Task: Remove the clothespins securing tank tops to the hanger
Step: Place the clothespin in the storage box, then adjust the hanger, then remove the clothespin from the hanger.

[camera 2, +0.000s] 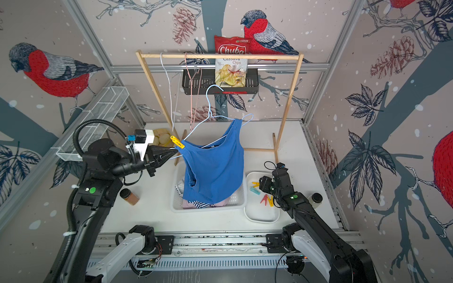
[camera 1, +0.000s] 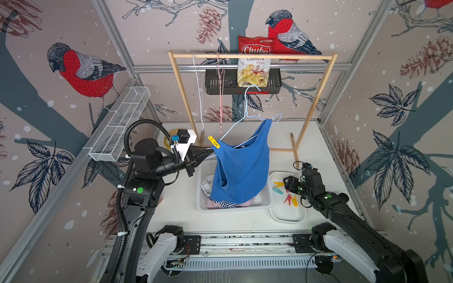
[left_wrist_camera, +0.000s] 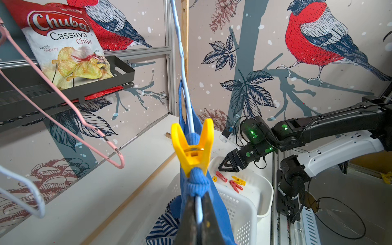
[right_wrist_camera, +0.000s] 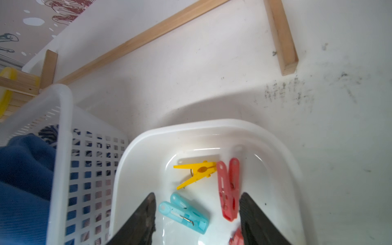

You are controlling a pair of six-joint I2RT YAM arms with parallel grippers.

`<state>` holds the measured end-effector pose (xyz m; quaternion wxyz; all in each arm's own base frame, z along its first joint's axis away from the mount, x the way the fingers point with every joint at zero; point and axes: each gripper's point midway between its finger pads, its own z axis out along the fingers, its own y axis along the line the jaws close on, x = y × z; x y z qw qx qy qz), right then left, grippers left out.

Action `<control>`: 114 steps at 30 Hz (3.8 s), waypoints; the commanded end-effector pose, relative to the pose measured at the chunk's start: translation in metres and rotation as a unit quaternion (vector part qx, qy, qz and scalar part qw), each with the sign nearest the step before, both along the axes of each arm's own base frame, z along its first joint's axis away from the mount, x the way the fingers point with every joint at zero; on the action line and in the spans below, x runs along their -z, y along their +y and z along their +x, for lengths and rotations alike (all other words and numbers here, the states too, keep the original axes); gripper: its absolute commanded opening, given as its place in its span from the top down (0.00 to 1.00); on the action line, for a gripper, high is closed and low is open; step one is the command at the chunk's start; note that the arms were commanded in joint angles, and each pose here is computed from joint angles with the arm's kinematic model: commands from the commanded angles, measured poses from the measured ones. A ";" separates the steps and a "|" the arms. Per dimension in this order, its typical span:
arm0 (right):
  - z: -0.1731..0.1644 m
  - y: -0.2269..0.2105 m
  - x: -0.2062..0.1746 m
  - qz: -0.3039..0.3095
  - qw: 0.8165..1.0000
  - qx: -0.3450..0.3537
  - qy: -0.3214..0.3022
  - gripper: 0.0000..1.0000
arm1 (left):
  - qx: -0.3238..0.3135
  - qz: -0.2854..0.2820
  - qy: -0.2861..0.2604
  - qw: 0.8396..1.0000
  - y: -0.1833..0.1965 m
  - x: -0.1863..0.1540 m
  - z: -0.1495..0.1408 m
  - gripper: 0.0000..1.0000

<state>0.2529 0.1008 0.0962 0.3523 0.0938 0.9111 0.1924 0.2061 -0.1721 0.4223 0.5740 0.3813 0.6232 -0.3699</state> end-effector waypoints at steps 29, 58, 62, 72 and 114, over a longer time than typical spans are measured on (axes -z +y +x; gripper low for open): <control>0.015 0.183 -0.448 0.045 0.852 -0.170 -0.493 0.30 | -0.062 -0.012 -0.083 0.995 -0.002 -0.013 0.009 1.00; 0.025 0.247 -0.432 0.038 0.836 -0.268 -0.478 0.81 | -0.040 0.001 -0.071 0.997 -0.011 -0.009 0.000 1.00; 0.017 0.243 -0.427 0.055 0.818 -0.300 -0.488 0.95 | 0.003 0.005 -0.063 0.998 -0.017 -0.008 -0.014 0.44; -0.001 0.222 -0.401 0.089 0.770 -0.391 -0.497 1.00 | 0.048 -0.003 -0.067 0.997 -0.023 -0.016 -0.032 0.01; -0.063 0.212 -0.377 0.112 0.578 -0.621 -0.518 1.00 | 0.112 0.007 -0.070 0.991 -0.034 0.000 -0.035 0.46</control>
